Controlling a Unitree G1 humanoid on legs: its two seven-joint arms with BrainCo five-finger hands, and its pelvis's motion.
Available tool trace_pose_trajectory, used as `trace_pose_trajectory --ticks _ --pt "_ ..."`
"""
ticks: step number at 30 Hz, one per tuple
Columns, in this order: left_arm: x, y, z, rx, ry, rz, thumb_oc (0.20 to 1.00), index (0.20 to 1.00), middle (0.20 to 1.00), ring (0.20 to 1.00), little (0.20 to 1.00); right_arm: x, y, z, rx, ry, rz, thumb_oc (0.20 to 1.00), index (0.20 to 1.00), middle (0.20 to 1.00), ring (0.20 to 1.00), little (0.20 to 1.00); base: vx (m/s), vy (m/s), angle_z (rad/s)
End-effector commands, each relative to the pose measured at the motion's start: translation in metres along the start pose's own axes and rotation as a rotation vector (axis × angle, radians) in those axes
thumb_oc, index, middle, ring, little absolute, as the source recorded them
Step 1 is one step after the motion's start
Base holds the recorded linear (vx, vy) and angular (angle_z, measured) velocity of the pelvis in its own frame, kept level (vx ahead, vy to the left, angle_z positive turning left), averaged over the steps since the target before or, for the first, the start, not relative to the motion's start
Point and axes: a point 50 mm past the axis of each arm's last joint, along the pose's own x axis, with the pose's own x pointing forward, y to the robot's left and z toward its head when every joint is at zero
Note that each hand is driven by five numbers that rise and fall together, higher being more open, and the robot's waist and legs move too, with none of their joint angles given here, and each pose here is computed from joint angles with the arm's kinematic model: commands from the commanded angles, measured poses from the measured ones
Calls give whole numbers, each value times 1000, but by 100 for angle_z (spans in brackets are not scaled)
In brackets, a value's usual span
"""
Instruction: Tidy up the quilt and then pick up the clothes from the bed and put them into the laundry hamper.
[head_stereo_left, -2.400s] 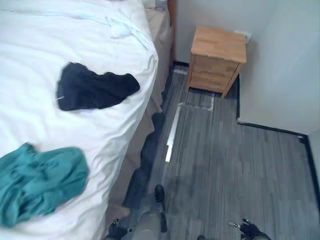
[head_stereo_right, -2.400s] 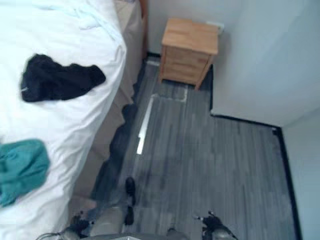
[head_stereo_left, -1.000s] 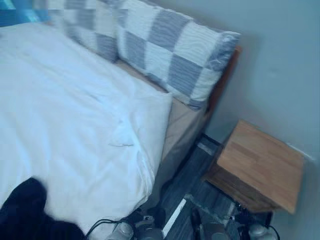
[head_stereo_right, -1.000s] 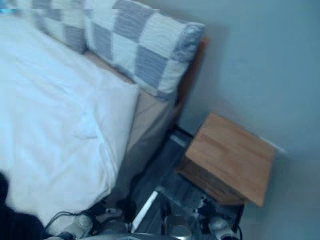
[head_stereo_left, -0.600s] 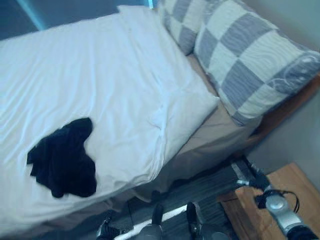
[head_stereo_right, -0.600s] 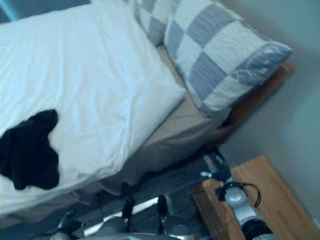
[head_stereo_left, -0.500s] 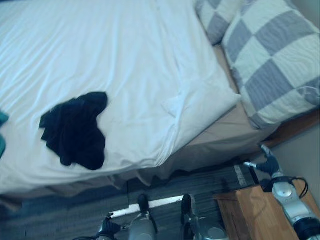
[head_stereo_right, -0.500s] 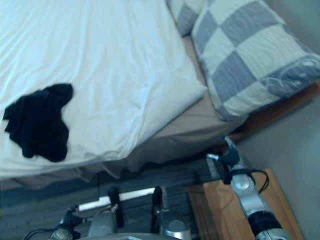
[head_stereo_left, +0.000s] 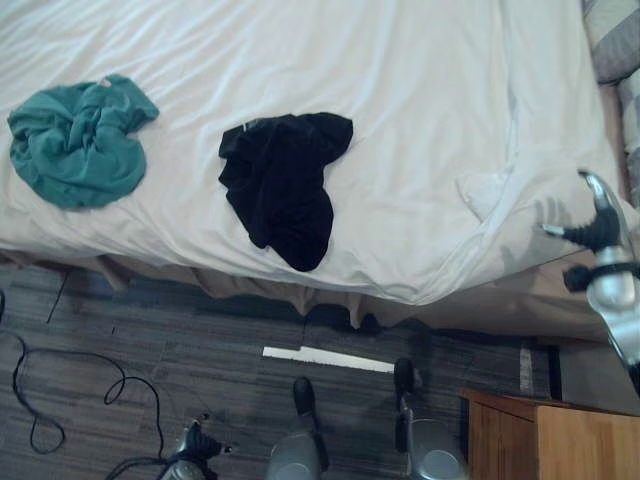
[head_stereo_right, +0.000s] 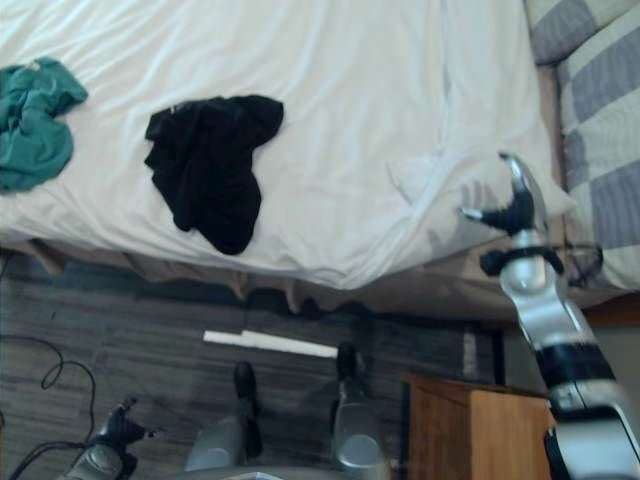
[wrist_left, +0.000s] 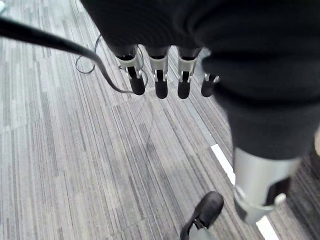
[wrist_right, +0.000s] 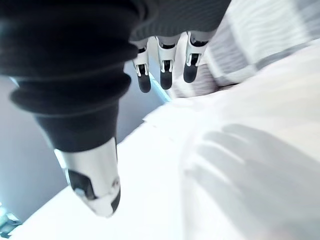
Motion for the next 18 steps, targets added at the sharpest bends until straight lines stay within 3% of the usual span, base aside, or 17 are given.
trace_pose_trajectory --ticks 1,2,3,4,14,15,18 --pt "8 12 32 -3 -91 56 1000 1000 1000 1000 1000 47 -43 38 -74 -111 -133 1000 1000 1000 1000 1000 -117 -54 -1" --pt "9 10 37 -4 -110 49 1000 1000 1000 1000 1000 56 -44 42 -100 -107 -122 1000 1000 1000 1000 1000 -94 -57 11" --pt "10 12 44 0 -133 51 1000 1000 1000 1000 1000 60 -41 40 -148 -91 -95 464 464 464 464 464 -81 -64 17" --pt "11 15 53 11 -165 56 1000 1000 1000 1000 1000 65 -40 37 -227 -64 -60 200 200 200 200 200 -77 -62 19" --pt "9 2 73 -43 -239 42 1000 1000 1000 1000 1000 45 -36 -20 -288 162 -31 200 200 200 200 200 -17 -30 10" --pt "7 -11 59 -57 -179 22 1000 1000 1000 1000 1000 11 -27 -42 -242 174 -13 200 200 200 200 200 40 8 -1" --pt "6 -16 49 -56 -142 13 1000 1000 1000 1000 1000 -10 -28 -52 -226 182 -5 200 200 200 200 200 100 -1 1"
